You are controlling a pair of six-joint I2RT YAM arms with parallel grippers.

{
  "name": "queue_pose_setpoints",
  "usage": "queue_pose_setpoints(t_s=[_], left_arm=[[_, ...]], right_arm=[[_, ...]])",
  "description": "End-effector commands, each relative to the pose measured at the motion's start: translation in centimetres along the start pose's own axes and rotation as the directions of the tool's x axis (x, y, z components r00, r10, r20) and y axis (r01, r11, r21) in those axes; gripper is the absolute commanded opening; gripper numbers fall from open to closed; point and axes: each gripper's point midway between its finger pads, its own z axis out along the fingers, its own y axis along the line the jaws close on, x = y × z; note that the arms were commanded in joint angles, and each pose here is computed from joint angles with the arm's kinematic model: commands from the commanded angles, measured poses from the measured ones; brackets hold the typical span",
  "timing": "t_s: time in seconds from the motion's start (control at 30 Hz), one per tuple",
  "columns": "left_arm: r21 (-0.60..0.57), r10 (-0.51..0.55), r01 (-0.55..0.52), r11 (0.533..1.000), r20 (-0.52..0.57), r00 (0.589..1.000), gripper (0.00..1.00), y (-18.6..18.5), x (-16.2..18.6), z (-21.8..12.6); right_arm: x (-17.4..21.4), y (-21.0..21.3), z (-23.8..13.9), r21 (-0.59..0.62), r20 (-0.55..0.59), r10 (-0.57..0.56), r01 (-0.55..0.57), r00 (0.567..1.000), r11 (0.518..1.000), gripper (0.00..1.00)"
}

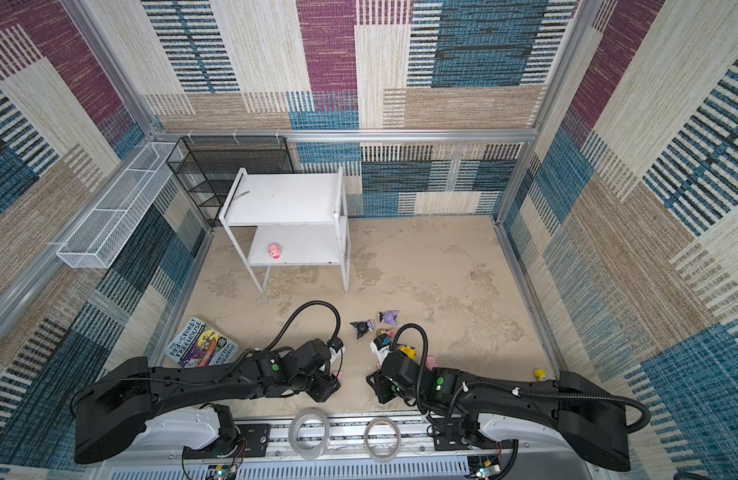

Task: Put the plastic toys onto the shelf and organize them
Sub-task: 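Close the left gripper on the pink pig and lift it, then carry the pink pig with the left gripper to the shelf's lower level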

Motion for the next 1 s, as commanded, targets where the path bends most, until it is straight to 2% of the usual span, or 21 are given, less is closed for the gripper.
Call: queue_pose_setpoints(t_s=[0.0,0.4,0.67,0.73,0.97], left_arm=[[0.026,0.030,-0.030,0.999,0.000,1.000,0.51,-0.5,0.1,-0.1],[-0.006,0.038,-0.038,0.999,0.000,0.999,0.30,-0.1,0.0,-0.1],[-0.057,0.040,-0.036,0.998,0.065,0.997,0.26,0.2,-2.2,-2.1],[-0.098,0.040,-0.031,0.995,0.098,0.994,0.25,0.6,-3.6,-3.2],[-0.233,-0.024,0.067,0.970,0.185,0.982,0.24,2.8,-8.3,-6.4]], right_arm=[[-0.5,-0.1,0.0,0.006,0.025,-0.015,0.015,1.000,1.000,0.26],[-2.3,0.7,-0.8,0.006,0.057,-0.052,0.052,0.997,0.999,0.27],[-4.5,1.8,-2.3,0.006,0.111,-0.092,0.092,0.990,0.996,0.28],[-5.5,2.3,-3.0,0.001,0.144,-0.114,0.115,0.983,0.993,0.32],[-9.3,3.7,-6.0,0.032,0.260,-0.198,0.196,0.945,0.980,0.69]])
